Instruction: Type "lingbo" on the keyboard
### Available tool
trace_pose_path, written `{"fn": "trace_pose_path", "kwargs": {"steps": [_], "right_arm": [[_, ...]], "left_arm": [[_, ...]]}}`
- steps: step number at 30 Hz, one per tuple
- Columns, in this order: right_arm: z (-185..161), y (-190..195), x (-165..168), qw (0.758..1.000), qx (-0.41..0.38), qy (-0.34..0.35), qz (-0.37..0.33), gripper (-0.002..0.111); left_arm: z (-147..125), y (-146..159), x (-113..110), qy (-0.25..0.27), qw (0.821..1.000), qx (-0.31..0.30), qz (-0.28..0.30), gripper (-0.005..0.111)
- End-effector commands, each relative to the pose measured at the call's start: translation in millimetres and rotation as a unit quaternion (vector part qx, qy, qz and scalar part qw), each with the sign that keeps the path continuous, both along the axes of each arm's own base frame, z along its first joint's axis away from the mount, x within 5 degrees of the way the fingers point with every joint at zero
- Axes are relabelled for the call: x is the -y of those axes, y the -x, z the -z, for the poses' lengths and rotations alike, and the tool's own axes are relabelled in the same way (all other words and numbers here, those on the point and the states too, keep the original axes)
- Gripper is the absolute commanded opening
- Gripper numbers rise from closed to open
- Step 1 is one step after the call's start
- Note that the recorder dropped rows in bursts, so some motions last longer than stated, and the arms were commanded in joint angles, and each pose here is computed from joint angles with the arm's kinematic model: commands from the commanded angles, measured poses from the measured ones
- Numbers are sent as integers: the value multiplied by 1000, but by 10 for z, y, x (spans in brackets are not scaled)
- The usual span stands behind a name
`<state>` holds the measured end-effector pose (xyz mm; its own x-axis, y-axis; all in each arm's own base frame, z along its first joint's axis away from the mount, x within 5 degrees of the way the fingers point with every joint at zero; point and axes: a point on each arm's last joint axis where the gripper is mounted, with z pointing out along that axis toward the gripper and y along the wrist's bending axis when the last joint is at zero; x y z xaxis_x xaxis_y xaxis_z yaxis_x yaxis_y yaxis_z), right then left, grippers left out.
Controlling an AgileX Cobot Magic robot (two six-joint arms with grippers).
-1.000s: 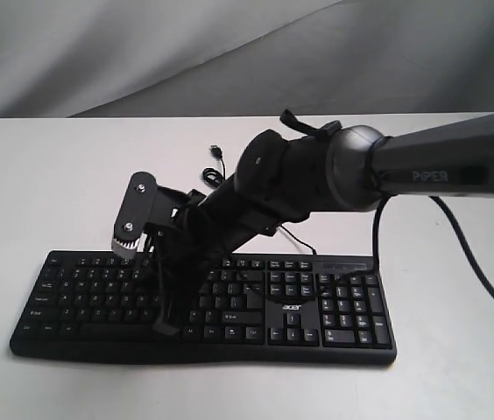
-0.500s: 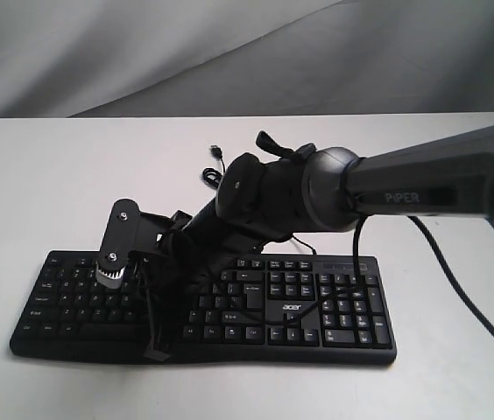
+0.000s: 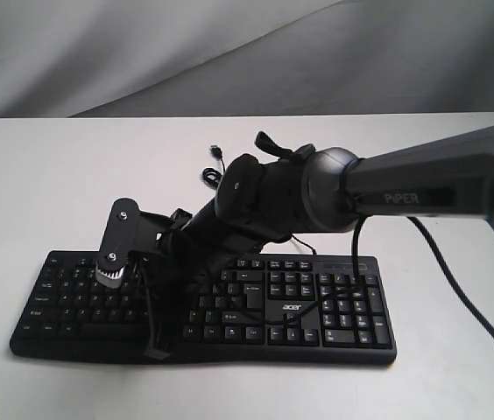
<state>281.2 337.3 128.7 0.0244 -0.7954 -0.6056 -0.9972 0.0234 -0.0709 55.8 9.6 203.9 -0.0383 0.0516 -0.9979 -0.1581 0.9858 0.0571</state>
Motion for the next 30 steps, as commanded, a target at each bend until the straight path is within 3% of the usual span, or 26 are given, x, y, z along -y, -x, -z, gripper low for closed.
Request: {"fn": "trace_pose_path", "kwargs": {"steps": [1, 21, 30], "right_arm": [[80, 10, -23, 1000, -3, 3, 6, 0], [194, 8, -22, 1000, -11, 12, 7, 0], [-38, 9, -69, 1000, 21, -11, 14, 0]], "left_arm": [[6, 1, 5, 0, 1000, 4, 4, 0], [6, 1, 5, 0, 1000, 4, 4, 0], [6, 1, 5, 0, 1000, 4, 4, 0]]}}
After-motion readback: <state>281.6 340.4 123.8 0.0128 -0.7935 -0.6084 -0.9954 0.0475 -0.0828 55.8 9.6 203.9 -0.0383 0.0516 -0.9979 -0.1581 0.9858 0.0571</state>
